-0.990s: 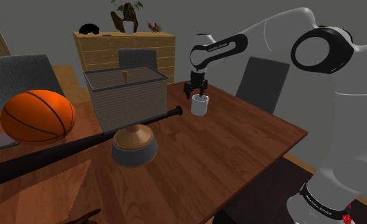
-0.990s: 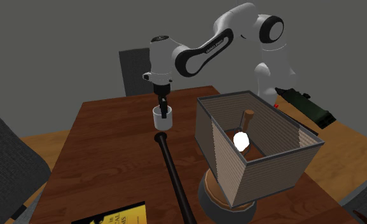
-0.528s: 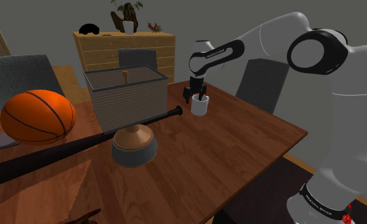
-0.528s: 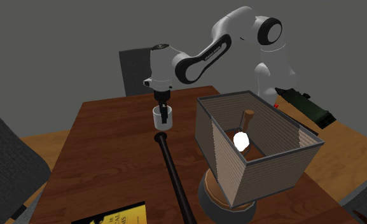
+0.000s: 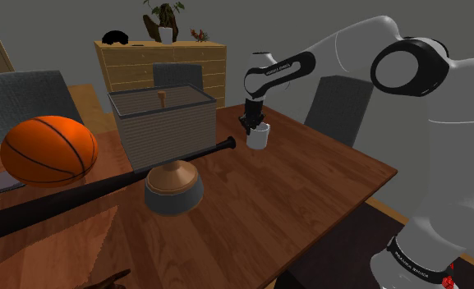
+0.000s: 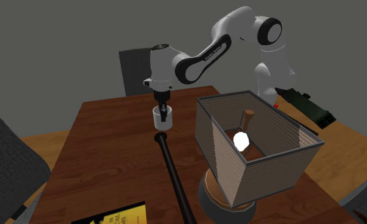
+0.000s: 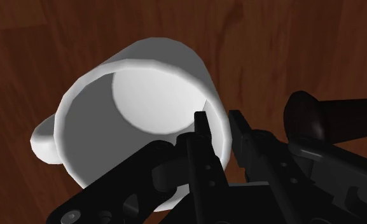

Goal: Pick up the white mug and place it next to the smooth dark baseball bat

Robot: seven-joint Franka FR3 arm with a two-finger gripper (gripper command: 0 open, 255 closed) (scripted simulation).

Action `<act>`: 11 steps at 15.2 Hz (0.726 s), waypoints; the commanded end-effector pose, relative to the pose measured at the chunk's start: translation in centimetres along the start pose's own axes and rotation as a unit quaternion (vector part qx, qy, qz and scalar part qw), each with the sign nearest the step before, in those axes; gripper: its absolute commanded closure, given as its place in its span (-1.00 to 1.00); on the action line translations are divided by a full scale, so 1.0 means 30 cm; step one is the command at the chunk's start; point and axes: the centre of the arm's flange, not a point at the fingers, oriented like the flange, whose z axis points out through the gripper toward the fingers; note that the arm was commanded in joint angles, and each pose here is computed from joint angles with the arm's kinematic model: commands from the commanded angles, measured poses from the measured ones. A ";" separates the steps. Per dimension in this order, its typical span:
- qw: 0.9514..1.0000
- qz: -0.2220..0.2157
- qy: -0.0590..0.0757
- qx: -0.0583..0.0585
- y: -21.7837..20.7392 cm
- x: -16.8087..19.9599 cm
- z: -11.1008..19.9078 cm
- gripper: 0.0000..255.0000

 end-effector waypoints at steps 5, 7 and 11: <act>1.000 0.000 0.000 0.000 0.000 0.000 0.000 1.00; 1.000 0.000 0.000 0.000 0.000 0.000 0.000 1.00; 1.000 0.000 0.000 0.000 0.000 0.003 -0.070 1.00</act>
